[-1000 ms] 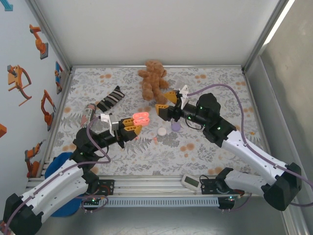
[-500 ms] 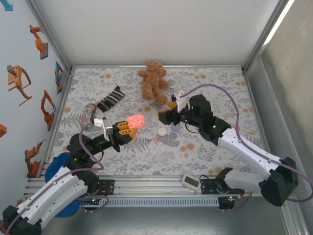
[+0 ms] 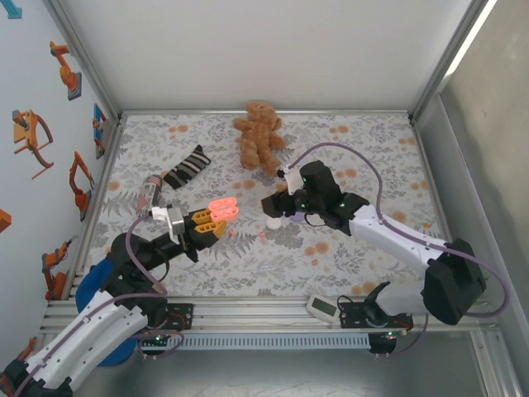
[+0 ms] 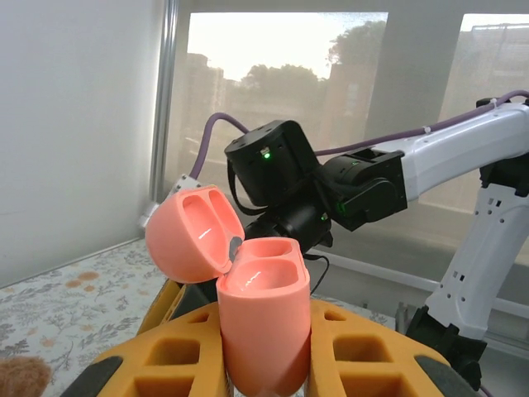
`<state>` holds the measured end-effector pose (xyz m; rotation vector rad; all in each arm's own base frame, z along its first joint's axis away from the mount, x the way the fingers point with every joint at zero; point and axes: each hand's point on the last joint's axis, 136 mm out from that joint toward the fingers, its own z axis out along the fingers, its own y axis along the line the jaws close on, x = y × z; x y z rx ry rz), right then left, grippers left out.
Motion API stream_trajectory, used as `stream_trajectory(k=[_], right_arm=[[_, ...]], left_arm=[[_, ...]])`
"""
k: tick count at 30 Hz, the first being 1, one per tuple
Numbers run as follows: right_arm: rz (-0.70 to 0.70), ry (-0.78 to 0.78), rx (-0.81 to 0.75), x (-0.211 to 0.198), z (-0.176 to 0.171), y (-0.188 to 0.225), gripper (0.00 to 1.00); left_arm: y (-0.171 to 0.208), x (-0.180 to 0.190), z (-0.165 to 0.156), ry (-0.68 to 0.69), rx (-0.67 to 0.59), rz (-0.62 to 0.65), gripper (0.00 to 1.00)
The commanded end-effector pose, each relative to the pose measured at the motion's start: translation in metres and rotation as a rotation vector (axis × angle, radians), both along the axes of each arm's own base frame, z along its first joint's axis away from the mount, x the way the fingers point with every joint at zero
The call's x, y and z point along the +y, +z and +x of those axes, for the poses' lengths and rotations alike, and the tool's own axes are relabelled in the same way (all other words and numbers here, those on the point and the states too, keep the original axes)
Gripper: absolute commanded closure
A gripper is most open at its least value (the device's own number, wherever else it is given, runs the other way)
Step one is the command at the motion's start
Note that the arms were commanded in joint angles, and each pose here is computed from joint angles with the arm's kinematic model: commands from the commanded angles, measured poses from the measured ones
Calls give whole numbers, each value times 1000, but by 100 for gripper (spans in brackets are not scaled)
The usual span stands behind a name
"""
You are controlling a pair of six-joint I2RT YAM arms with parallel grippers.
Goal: Insert the wireless bluetooth earbuds into the charging case
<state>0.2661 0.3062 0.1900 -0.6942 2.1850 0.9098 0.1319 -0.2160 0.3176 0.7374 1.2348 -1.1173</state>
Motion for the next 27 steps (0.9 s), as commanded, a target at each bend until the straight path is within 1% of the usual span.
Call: stream_trajectory(k=[1,5,8,10,19,24,27], right_arm=[[31,26,64,13,-1,3,40],[16,51,134,27,-1,-15,46],[-10,49,199,37,1,-31,48],[-24,59,230,44,2,-41,52],[-72,121,292,82,1,-80,61],[-112,167,336,99,-4,-103,65],[-134,183,354,108,-6,-115,66]], left_arm=[[-2,2,-1,14,-21,6,100],[-1,4,-2,20,-26,4,100],[-1,4,-2,22,-27,3,100],[-1,4,-2,22,-29,3,100],[0,5,-2,26,-29,6,100],[-1,6,-2,28,-28,8,100],[-1,6,-3,29,-29,8,100]])
